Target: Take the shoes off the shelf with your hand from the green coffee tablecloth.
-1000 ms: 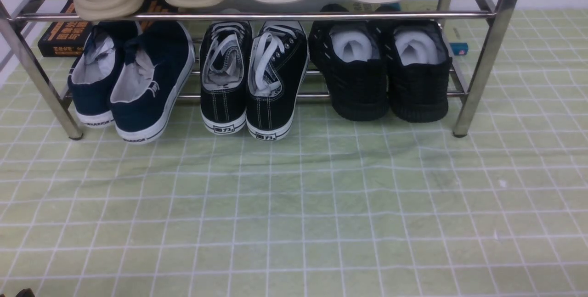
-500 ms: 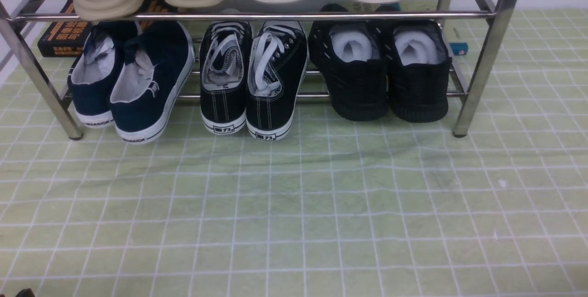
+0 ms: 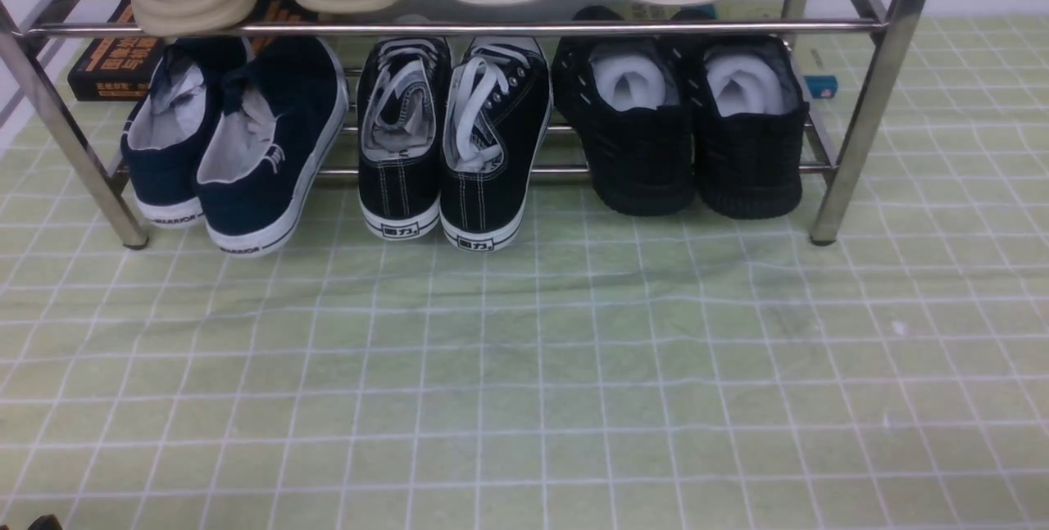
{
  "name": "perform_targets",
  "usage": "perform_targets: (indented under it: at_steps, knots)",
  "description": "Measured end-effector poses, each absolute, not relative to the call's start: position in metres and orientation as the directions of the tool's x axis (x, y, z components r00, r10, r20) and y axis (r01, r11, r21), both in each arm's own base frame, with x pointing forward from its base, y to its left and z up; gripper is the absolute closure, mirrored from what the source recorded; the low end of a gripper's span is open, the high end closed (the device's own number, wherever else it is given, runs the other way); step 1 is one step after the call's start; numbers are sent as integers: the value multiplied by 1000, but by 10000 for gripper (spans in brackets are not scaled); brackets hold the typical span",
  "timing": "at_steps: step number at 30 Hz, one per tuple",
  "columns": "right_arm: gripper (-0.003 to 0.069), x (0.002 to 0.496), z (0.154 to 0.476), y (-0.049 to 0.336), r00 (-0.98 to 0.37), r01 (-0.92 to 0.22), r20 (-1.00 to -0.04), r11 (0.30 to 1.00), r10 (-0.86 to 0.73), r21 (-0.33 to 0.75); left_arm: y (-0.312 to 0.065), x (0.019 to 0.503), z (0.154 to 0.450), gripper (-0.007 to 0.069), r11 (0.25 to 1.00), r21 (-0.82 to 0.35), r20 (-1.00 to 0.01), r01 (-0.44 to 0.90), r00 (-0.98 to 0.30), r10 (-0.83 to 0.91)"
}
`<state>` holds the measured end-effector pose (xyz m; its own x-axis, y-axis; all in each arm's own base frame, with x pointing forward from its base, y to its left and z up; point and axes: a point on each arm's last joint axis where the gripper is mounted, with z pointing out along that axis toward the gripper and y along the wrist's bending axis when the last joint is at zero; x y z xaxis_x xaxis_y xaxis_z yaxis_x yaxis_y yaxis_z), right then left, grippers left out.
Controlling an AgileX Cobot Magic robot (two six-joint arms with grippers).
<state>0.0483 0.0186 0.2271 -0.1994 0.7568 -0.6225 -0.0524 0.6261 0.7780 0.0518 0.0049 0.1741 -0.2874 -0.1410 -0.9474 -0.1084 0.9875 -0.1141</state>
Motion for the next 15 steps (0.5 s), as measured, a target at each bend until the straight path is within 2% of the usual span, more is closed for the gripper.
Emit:
perform_targets:
  at_steps: [1,2,4,7,10,12,14,15]
  knots:
    - [506,47,234,19,-188,-66,-636,636,749,769,5,52,174,386,988,-114,-947,-108,-287,-141]
    - [550,47,257,18,-157,-97,-713,708,683,699,5,52,174,386,988,-114,-947,-108,-287,-141]
    - [611,52,284,18,-175,-97,-799,798,575,595,5,52,174,386,988,-114,-947,-108,-287,-141]
    - [666,72,314,18,-329,-59,-853,893,405,446,5,52,174,386,988,-114,-947,-108,-287,-141]
    - [666,101,326,17,-543,-15,-791,938,283,346,5,52,174,386,988,-114,-947,-108,-287,-141]
    - [664,125,326,16,-675,9,-699,951,234,309,5,52,174,386,988,-114,-947,-108,-287,-141]
    - [662,146,326,17,-757,1,-625,957,190,290,5,52,174,386,988,-114,-947,-108,-287,-141]
    - [662,149,326,17,-764,-3,-618,957,184,289,5,52,174,386,988,-114,-947,-108,-287,-141]
